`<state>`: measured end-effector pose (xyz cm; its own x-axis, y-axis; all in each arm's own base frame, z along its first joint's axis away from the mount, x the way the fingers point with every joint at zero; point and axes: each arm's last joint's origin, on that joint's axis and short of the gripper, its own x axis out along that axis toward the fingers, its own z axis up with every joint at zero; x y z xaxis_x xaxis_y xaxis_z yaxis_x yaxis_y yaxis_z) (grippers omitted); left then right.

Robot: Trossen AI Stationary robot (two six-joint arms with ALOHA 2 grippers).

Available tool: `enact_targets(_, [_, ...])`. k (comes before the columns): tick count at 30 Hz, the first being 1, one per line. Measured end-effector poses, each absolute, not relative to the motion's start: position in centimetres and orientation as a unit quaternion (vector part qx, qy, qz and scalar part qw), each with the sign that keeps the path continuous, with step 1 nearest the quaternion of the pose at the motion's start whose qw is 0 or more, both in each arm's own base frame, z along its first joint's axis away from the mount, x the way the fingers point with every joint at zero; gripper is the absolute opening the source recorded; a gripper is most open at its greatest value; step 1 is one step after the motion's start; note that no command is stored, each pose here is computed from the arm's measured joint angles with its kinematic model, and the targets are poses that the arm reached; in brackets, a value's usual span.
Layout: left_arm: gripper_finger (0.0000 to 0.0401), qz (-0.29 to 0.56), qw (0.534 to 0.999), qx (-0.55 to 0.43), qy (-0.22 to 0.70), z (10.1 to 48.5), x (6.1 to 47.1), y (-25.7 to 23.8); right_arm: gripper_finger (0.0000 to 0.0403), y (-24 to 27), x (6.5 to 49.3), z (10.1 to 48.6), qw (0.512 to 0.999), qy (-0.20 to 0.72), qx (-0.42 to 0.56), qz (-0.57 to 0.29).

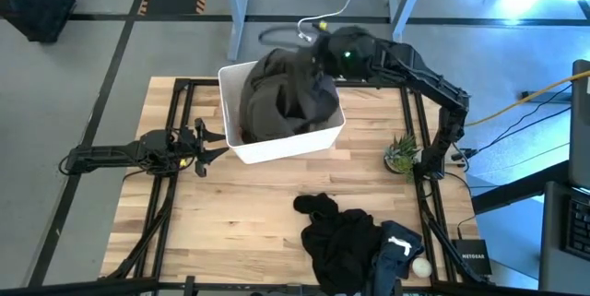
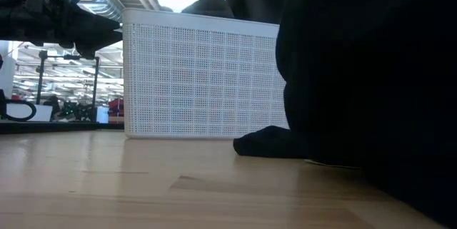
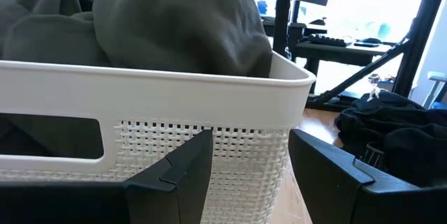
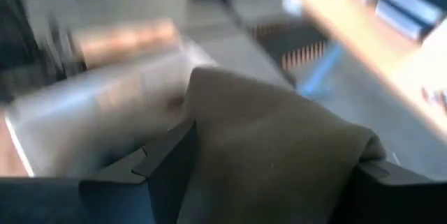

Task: Sort clothes
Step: Put the black hoodie into the white laundry bin, then put the black shirt into the white laundry bin

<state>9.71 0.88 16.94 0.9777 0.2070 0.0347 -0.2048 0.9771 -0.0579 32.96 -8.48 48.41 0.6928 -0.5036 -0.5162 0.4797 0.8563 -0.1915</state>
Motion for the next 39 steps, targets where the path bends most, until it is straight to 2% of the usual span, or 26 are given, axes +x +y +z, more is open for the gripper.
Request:
enact_targets(4, [0.0184,0.104,0.994,-0.027,-0.02,16.9,9.7,0.9,0.0257,-8.3,32.2,46.3,0.885,0.386,-0.027,-0.258])
enact_targets(11, [0.0184,0.104,0.994,-0.027,-0.02,16.9,9.7,0.9,0.0257,-6.7,29.9,45.5,0.845,0.487,-0.004,-0.222])
enact_targets(15, [0.0184,0.104,0.994,-0.027,-0.02,16.9,9.7,0.9,0.0257,-4.6,29.7,45.8,0.861,0.481,0.032,-0.161])
enact_targets(19, [0.0184,0.104,0.994,-0.027,-0.02,16.9,9.7,0.9,0.0257,-1.7,29.0,47.4,0.891,0.439,0.006,-0.119])
enact_targets(22, [0.0184,0.104,0.994,-0.027,-0.02,16.9,9.7,0.9,0.0257,0.0,28.8,48.4,0.905,0.394,-0.03,-0.157])
enact_targets(27, [0.0184,0.104,0.994,-0.027,-0.02,16.9,9.7,0.9,0.0257,2.9,28.0,49.0,0.914,0.365,-0.065,-0.165])
enact_targets(32, [0.0184,0.104,0.994,-0.027,-0.019,16.9,9.7,0.9,0.0257,3.0,29.4,48.0,0.892,0.36,-0.079,-0.263])
enact_targets(34, [0.0184,0.104,0.994,-0.027,-0.02,16.9,9.7,0.9,0.0257,3.3,29.8,47.1,0.888,0.39,-0.062,-0.238])
enact_targets(39, [0.0184,0.104,0.994,-0.027,-0.019,16.9,9.7,0.9,0.0257,6.7,29.5,45.5,0.879,0.467,0.028,-0.096])
